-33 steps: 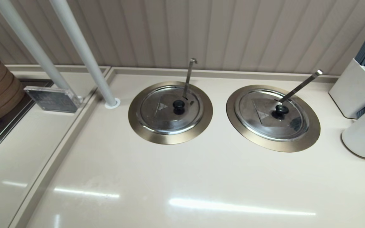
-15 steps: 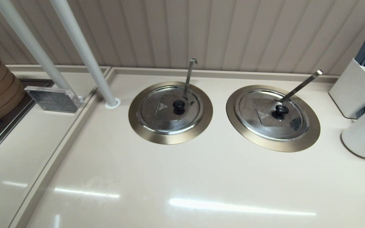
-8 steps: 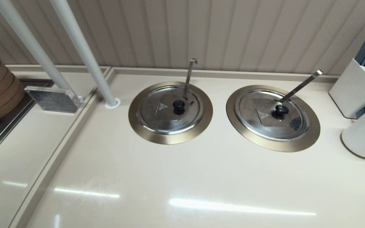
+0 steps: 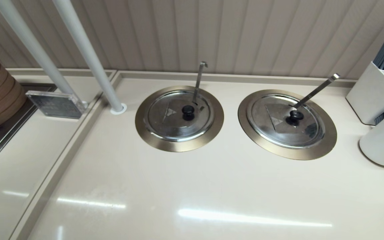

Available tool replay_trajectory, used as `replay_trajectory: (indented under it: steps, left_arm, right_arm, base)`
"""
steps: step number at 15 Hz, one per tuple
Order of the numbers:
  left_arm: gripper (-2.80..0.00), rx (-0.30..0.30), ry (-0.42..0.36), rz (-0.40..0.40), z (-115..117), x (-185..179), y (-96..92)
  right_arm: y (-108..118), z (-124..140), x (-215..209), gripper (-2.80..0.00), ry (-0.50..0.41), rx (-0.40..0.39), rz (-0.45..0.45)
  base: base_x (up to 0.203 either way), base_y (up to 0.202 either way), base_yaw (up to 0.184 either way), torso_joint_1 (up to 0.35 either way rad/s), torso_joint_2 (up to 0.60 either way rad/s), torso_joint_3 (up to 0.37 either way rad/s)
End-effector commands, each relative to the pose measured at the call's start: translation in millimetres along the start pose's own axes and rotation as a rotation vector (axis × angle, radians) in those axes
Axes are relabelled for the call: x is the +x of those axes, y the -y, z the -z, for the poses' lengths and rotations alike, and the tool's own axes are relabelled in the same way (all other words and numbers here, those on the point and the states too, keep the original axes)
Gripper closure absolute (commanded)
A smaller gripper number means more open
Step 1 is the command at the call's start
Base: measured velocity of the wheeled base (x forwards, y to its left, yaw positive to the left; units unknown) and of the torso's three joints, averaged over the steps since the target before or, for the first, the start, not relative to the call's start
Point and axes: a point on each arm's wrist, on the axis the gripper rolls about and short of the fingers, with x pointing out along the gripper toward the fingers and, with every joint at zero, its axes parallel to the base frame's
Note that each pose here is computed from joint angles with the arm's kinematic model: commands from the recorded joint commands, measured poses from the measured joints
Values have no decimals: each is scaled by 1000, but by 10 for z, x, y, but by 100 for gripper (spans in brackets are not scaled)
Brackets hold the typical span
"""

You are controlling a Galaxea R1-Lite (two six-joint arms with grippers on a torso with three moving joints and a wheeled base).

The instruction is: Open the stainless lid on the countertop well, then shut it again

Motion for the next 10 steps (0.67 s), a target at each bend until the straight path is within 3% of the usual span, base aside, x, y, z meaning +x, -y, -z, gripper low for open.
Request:
replay_trajectory:
  steps: [1, 10]
  left_arm:
    - [0, 0, -3, 1, 0, 2, 0]
    - [0, -20, -5, -25, 0, 2, -6]
  right_arm:
    - [0, 12, 3, 0, -4, 0, 0]
    - [1, 12, 3, 0, -4, 1, 1]
  base:
    - [0, 0, 0, 0, 0, 0]
    - [0, 0, 0, 0, 0, 0]
